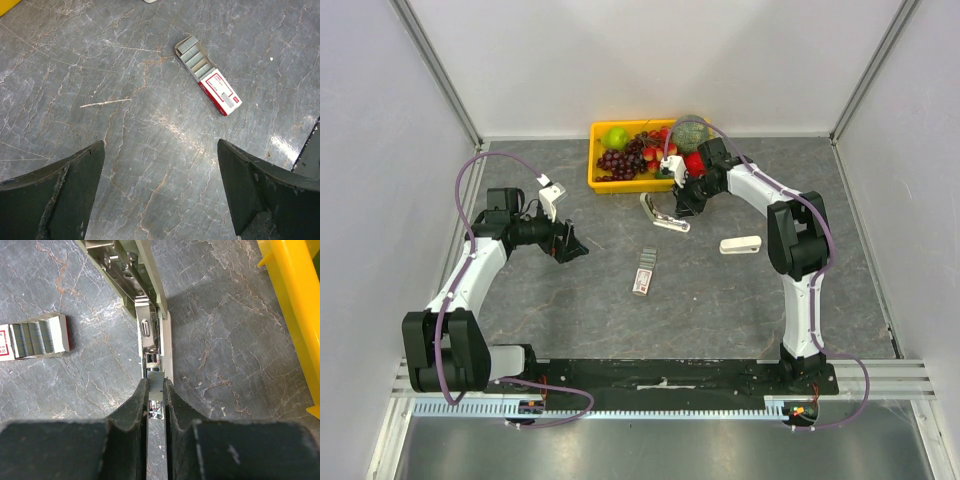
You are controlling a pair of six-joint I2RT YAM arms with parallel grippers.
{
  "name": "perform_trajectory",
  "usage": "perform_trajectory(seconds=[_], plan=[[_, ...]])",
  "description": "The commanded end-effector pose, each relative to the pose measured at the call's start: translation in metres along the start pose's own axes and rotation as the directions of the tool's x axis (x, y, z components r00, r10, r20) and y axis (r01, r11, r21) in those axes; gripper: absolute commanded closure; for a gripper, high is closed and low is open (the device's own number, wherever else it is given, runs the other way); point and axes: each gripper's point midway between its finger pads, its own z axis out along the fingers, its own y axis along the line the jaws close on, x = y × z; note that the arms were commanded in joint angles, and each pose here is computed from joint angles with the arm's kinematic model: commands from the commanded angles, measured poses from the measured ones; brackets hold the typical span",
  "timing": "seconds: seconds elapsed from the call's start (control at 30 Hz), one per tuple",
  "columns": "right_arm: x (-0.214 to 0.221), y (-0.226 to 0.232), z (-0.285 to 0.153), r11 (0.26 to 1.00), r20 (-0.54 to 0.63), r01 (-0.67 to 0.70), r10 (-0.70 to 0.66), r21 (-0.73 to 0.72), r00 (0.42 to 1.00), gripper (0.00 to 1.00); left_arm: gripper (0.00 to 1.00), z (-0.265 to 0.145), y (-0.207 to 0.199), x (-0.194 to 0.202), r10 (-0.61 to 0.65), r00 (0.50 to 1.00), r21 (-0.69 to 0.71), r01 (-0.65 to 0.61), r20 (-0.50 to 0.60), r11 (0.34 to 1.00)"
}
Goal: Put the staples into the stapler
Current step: Install the staple into the stapler.
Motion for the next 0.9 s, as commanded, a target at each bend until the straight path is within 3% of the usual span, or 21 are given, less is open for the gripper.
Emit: perform_trajectory(seconds=[0.0, 0.6, 0.87], plan=[[-0.015, 0.001, -0.006, 0.999, 0.044, 0.039, -0.039, -0.002, 0.998, 0.86, 0.0, 0.001, -0.002, -0.007, 0.025, 0.999, 0.025, -0.026, 0.032, 0.999], [-0.009, 0.008, -0.006, 0.997, 0.034, 0.068, -0.067, -0.023, 0.997, 0.85, 0.0, 0.001, -0.001, -0.007, 0.025, 0.999, 0.022, -0.026, 0.033, 0.999], [-0.029, 0.006, -0.019, 0.992, 0.089, 0.12, -0.123, 0.039, 0.988, 0.85, 0.0, 0.001, -0.001, -0.006, 0.025, 0.999, 0.021, -0.026, 0.034, 0.999]])
